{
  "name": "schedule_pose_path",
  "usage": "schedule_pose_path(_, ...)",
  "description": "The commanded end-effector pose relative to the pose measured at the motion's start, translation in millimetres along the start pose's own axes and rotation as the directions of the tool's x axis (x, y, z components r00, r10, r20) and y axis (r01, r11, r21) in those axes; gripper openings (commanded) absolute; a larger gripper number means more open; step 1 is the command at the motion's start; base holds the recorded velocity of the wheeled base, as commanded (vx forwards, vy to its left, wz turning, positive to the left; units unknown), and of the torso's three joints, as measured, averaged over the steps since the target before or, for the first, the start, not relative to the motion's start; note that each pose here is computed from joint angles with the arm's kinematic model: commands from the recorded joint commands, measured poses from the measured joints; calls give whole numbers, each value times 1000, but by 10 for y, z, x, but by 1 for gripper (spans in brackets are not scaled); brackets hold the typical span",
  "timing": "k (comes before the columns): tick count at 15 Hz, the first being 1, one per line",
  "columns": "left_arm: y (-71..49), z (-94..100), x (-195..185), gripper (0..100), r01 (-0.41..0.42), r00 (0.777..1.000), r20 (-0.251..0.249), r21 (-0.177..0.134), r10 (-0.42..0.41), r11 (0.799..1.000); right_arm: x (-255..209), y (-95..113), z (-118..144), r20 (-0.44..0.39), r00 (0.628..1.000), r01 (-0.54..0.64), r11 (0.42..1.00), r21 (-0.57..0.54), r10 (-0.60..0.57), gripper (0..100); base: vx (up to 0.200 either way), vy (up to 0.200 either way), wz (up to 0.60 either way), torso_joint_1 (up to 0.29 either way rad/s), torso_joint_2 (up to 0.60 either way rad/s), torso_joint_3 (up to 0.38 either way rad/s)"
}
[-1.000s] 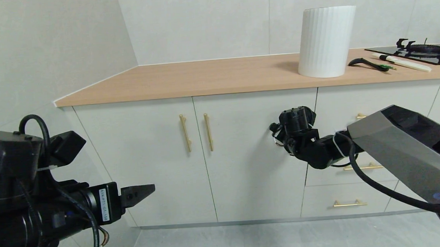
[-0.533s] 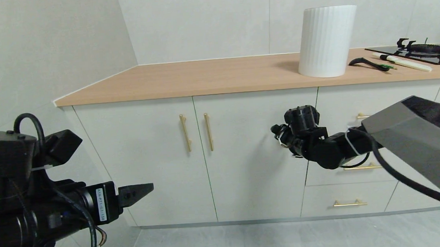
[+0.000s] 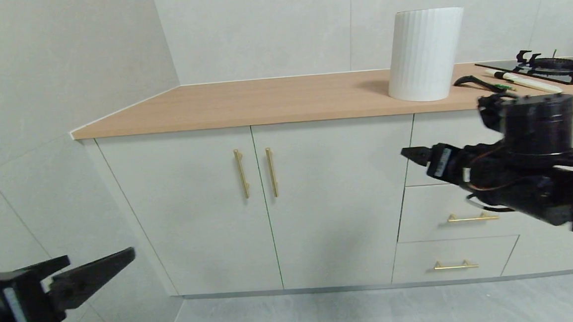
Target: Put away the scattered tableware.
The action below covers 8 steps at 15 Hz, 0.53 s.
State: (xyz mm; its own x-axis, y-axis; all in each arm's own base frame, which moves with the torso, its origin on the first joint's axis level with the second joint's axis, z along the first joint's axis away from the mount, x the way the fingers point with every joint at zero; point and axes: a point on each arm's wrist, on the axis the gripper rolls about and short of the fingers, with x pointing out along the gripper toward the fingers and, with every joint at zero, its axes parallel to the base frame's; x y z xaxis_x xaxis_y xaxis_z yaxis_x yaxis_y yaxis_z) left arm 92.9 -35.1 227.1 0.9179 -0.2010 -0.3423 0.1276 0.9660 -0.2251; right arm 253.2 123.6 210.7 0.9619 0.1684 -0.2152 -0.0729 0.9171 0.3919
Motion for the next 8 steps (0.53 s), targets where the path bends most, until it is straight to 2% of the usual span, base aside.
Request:
schedule_pose_path(1, 225, -298, -592, 100, -25, 979, 204, 79, 9, 997, -1502, -472, 119, 220, 971, -61, 984, -170, 98, 100, 0, 0, 0, 0, 0, 0)
schedule_pose_path(2, 251, -343, -672, 100, -45, 971, 240, 102, 20, 994, -1668, -544, 108, 249, 963, -51, 979, -197, 100, 100, 0, 0, 0, 0, 0, 0)
schedule_pose_path(3, 285, -411, -807, 100, -82, 951, 306, 125, 41, 989, -1946, -670, 71, 289, 953, -26, 972, -234, 95, 100, 0, 0, 0, 0, 0, 0)
schedule_pose_path(4, 310, -497, -969, 100, -116, 922, 384, 141, 54, 983, -2280, -838, -6, 330, 943, 43, 966, -254, 45, 100, 0, 0, 0, 0, 0, 0)
schedule_pose_path(5, 318, -575, -1052, 100, -149, 901, 428, 143, 74, 978, -2488, -945, -104, 352, 936, 121, 961, -249, -27, 100, 0, 0, 0, 0, 0, 0)
schedule_pose_path(6, 326, -674, -1138, 100, -170, 879, 471, 150, 81, 974, -2708, -1019, -226, 373, 926, 151, 956, -252, -48, 100, 0, 0, 0, 0, 0, 0)
schedule_pose_path(8, 345, -858, -1223, 100, -195, 862, 499, 162, 90, 967, -3001, -1109, -461, 408, 912, 162, 952, -259, -44, 100, 0, 0, 0, 0, 0, 0)
